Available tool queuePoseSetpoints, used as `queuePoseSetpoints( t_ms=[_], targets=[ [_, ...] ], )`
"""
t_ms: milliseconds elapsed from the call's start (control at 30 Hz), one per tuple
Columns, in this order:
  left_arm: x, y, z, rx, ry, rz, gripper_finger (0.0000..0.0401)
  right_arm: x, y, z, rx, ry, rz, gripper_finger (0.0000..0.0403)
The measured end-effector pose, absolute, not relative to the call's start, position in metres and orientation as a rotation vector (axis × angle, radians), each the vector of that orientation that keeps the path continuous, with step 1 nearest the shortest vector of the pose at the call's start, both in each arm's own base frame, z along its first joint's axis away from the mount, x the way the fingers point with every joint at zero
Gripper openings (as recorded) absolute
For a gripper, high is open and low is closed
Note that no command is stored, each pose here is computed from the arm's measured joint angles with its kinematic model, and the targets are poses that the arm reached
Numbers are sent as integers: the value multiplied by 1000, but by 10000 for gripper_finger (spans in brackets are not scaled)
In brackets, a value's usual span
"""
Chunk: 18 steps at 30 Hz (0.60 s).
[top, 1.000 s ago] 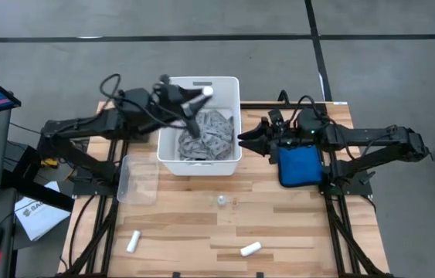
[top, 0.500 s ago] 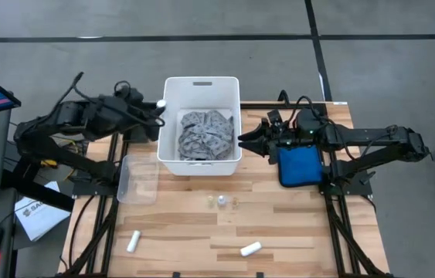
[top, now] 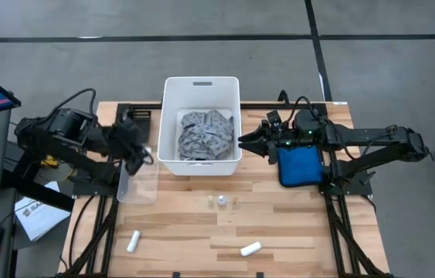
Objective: Pick & Place Medicine items
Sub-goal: Put the top right rolled gauze into the transparent bin
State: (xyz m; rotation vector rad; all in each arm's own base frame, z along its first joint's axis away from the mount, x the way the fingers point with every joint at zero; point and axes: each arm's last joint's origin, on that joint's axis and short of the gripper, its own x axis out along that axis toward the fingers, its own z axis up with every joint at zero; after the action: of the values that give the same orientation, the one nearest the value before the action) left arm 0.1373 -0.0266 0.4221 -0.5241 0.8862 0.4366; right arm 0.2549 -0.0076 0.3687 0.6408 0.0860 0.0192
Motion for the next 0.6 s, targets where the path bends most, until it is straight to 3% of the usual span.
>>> queuePoseSetpoints(
  t_ms=[267, 400, 600],
  targets=[
    [141, -62, 411, -488, 1063, 210, 88, 255, -5, 368, 661, 102, 49, 171],
    [146, -83, 384, -458, 1246, 142, 88, 255, -5, 368, 683, 110, 58, 171],
    [149, -108, 334, -302, 1420, 202, 88, 255, -4, 368, 691, 114, 67, 171]
  ],
)
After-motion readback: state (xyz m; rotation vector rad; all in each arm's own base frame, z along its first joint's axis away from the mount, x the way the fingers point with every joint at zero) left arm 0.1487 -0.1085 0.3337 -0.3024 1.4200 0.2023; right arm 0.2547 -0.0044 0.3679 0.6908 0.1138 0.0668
